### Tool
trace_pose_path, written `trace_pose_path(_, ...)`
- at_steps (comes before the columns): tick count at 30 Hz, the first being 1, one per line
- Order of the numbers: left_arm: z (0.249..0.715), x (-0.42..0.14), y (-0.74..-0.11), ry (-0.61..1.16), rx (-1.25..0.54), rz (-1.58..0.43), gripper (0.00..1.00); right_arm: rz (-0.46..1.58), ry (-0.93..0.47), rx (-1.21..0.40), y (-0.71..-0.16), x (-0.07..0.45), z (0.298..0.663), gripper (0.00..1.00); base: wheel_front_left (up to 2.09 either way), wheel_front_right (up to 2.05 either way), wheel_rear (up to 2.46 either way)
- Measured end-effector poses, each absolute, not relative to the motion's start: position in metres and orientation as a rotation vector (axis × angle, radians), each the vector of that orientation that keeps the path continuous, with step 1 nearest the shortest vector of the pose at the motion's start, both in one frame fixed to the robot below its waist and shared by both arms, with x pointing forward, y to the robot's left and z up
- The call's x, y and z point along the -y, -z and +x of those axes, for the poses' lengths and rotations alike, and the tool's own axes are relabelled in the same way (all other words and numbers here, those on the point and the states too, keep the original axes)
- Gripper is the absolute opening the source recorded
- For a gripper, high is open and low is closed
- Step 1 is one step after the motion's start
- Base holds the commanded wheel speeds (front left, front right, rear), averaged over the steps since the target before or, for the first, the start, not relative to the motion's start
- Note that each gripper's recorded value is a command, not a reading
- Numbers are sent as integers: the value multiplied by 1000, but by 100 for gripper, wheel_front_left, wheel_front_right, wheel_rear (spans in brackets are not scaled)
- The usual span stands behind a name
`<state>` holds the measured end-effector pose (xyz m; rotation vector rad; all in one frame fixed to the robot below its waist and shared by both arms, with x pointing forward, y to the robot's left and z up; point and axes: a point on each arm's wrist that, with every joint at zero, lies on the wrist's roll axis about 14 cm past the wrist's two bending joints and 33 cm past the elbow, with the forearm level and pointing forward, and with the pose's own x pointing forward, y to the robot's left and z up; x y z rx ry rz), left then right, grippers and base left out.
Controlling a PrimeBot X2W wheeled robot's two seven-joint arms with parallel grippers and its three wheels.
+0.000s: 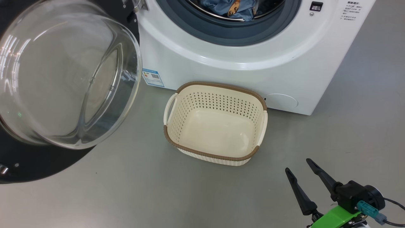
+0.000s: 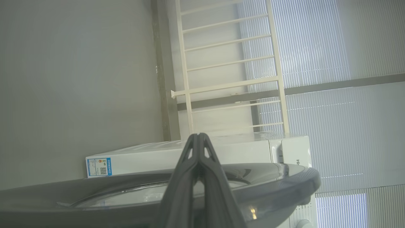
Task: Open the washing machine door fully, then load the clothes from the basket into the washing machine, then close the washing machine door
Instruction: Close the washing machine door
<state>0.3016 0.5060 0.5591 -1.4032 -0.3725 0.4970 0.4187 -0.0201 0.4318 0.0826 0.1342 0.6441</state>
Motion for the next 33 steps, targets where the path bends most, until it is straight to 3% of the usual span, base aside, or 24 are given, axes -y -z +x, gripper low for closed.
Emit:
trace_pose_path(18,307,-430,-566,-143,141,-1414,0,98,-673,-117,-440,5,414,100,0,0,0)
trace_pose_path(33,328,-314,-600,262,23,-1347,0,160,-622,-102,-449,4,413,100,0,0,0)
